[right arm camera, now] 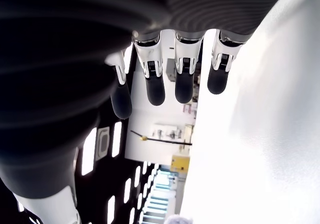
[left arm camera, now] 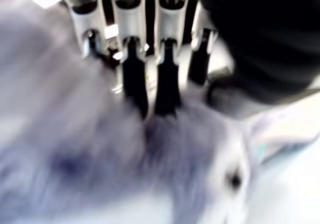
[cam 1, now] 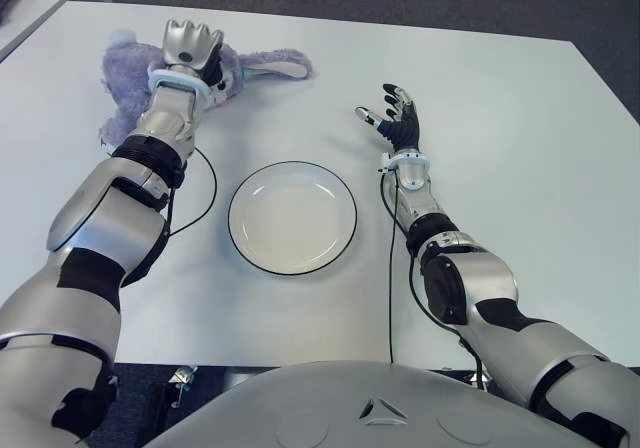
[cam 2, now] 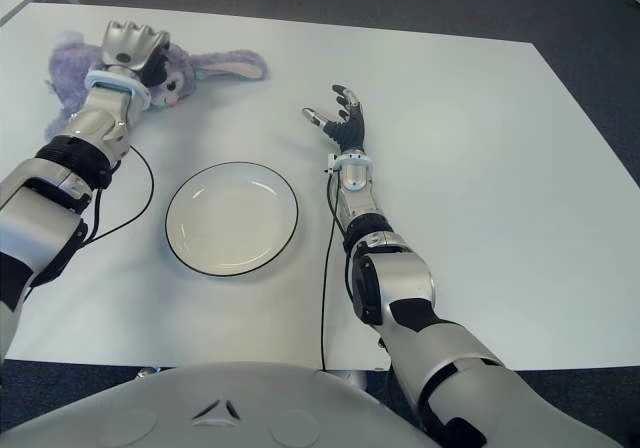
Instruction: Put the doll into the plate.
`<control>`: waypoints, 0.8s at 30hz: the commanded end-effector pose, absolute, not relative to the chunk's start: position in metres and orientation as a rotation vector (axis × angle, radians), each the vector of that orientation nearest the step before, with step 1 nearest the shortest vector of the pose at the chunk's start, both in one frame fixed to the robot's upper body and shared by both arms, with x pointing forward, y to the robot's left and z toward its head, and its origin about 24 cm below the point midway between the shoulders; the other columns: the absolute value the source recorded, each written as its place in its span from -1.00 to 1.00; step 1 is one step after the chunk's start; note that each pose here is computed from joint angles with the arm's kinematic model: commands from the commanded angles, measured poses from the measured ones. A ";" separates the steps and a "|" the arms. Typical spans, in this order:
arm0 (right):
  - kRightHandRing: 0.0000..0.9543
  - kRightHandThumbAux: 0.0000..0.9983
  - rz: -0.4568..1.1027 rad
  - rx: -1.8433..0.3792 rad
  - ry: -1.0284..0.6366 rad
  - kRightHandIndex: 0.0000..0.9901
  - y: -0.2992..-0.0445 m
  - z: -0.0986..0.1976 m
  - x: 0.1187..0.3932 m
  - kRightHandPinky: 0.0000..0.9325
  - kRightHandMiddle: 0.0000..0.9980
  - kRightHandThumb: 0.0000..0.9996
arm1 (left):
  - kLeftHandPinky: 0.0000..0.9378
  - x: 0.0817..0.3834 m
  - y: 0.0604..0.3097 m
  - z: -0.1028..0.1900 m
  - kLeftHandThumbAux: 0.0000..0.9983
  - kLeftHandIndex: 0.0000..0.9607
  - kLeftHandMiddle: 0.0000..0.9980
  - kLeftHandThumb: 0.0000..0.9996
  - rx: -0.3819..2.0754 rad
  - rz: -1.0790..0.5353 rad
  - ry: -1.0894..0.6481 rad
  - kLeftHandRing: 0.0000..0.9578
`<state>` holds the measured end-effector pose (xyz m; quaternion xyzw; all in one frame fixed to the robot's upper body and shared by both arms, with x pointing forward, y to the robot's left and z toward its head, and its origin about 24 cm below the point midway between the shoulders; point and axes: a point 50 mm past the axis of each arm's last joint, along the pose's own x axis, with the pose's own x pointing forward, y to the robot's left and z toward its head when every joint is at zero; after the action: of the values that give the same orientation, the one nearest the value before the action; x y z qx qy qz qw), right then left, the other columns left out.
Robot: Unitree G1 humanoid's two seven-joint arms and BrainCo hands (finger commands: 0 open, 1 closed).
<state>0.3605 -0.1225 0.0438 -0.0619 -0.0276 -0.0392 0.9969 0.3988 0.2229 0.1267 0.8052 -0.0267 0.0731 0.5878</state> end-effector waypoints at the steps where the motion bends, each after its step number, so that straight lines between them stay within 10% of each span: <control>1: -0.80 0.57 -0.094 -0.137 0.409 -0.63 -0.134 -0.062 0.289 -0.78 -0.75 -0.90 | -0.61 0.399 0.232 0.120 -0.31 -0.92 -0.70 -0.34 1.912 0.132 0.023 -0.60; 6: -0.78 0.59 -0.095 -0.142 0.405 -0.62 -0.134 -0.061 0.289 -0.75 -0.74 -0.91 | -0.99 0.398 0.240 0.115 -0.43 -1.00 -0.99 -0.44 1.876 0.104 0.130 -0.97; 24: -0.73 0.60 -0.105 -0.152 0.407 -0.59 -0.138 -0.061 0.290 -0.72 -0.69 -0.89 | -0.97 0.393 0.247 0.101 -0.64 -1.00 -1.00 -0.60 1.787 0.081 0.258 -1.00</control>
<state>0.3606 -0.1243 0.0437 -0.0641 -0.0272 -0.0410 0.9967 0.3982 0.2450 0.1199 0.7958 0.0653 0.0607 0.5989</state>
